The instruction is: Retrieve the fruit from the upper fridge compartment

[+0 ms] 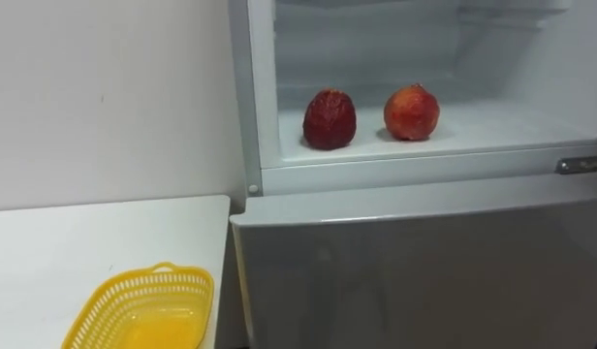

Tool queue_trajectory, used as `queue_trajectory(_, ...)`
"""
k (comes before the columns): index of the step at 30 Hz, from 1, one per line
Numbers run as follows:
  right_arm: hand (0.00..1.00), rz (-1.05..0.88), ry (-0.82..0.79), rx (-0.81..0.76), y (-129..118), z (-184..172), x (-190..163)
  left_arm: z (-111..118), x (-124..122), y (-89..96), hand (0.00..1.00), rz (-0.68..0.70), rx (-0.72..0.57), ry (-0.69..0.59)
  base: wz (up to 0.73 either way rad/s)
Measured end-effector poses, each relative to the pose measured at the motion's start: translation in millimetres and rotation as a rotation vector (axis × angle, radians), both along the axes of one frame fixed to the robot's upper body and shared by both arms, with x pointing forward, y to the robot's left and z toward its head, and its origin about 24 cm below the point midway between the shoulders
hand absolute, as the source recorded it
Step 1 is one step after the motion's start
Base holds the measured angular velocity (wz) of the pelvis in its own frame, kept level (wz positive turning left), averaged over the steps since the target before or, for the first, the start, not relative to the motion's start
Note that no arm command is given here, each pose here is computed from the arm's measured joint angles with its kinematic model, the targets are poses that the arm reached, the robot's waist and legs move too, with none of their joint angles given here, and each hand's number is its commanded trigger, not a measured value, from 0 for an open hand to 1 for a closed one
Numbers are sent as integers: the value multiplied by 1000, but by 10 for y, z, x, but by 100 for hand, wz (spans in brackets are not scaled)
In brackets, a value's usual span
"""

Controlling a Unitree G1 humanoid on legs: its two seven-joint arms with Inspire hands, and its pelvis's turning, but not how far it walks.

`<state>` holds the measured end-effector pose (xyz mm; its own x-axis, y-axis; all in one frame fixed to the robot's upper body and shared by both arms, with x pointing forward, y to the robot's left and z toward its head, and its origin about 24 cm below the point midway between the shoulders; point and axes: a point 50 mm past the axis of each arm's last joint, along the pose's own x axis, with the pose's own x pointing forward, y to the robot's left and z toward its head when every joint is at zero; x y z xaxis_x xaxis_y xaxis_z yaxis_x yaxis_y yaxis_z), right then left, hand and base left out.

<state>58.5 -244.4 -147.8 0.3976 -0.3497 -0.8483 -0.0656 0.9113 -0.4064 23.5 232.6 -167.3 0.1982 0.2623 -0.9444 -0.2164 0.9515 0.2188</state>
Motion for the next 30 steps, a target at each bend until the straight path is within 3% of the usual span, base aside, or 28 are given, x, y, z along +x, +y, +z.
queue_trajectory(4,0,20,-169,11,38,164,266,11,60,-15,0,-42,6,-30,-6)
queue_trajectory(14,0,165,-717,37,330,1020,945,30,110,-19,0,-132,41,-74,-6)
queue_trajectory(30,0,232,-1141,-62,430,1862,1109,24,-74,20,0,-158,22,-52,-7)
